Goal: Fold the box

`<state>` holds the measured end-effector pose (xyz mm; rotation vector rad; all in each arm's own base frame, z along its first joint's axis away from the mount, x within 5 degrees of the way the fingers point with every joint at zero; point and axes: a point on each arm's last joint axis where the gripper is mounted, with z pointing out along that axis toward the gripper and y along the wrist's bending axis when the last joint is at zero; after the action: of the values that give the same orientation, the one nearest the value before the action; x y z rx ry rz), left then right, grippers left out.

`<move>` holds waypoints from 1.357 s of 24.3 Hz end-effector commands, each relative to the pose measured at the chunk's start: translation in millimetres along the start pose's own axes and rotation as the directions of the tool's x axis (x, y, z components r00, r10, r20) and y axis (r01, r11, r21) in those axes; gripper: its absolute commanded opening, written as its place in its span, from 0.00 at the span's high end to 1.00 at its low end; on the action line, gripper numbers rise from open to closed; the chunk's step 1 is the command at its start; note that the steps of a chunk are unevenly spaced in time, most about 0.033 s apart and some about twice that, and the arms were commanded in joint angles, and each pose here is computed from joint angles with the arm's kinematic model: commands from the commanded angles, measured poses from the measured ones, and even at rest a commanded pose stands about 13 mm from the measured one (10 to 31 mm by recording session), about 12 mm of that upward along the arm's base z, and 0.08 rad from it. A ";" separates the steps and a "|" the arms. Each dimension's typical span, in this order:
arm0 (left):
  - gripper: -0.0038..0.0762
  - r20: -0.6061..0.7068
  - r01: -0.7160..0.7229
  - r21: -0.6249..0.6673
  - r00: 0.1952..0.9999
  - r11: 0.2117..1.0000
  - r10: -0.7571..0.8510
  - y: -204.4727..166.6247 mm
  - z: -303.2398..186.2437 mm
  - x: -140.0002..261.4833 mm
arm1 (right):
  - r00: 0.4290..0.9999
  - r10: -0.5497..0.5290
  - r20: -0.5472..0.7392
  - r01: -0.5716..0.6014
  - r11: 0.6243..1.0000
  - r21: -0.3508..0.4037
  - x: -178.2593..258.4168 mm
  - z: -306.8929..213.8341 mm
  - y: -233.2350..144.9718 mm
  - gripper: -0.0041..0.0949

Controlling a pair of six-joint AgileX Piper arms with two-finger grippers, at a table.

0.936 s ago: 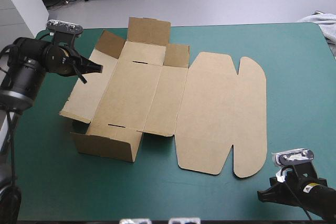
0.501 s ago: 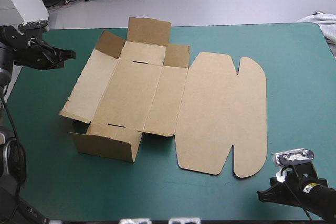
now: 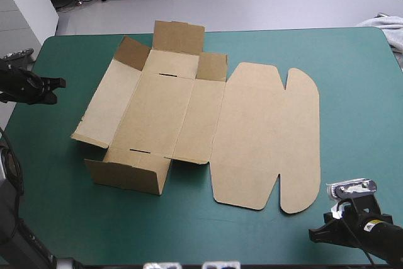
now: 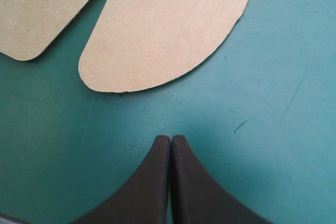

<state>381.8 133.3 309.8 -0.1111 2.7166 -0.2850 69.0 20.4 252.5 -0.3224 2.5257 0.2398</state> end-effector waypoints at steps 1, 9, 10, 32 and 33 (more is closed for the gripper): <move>0.96 0.039 -0.080 0.100 0.996 0.992 0.077 -15.0 -14.6 -3.9 | 0.999 0.003 0.053 -0.003 1.000 0.002 -8.5 -4.6 0.2 0.98; 0.44 0.038 -0.053 0.210 0.998 0.976 0.046 -15.8 5.9 -7.7 | 0.999 0.004 0.052 -0.004 1.000 0.004 -8.4 -4.6 0.1 0.98; 0.36 0.036 -0.049 0.215 0.998 0.975 0.043 -16.0 6.7 -7.2 | 0.999 0.004 0.052 -0.005 1.000 0.004 -8.4 -4.6 0.1 0.98; 0.33 -0.078 -0.102 0.396 0.986 0.913 0.144 -63.0 63.8 10.6 | 0.998 0.012 0.057 -0.012 1.000 -0.002 -8.8 -4.6 0.6 0.98; 0.33 -0.083 -0.110 0.400 0.984 0.910 0.156 -66.9 64.9 10.9 | 0.998 0.012 0.055 -0.012 1.000 -0.003 -8.6 -4.6 0.6 0.98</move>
<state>406.7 71.9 235.4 0.1438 2.7412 -0.7159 69.1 20.2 252.5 -0.3128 2.5275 0.2400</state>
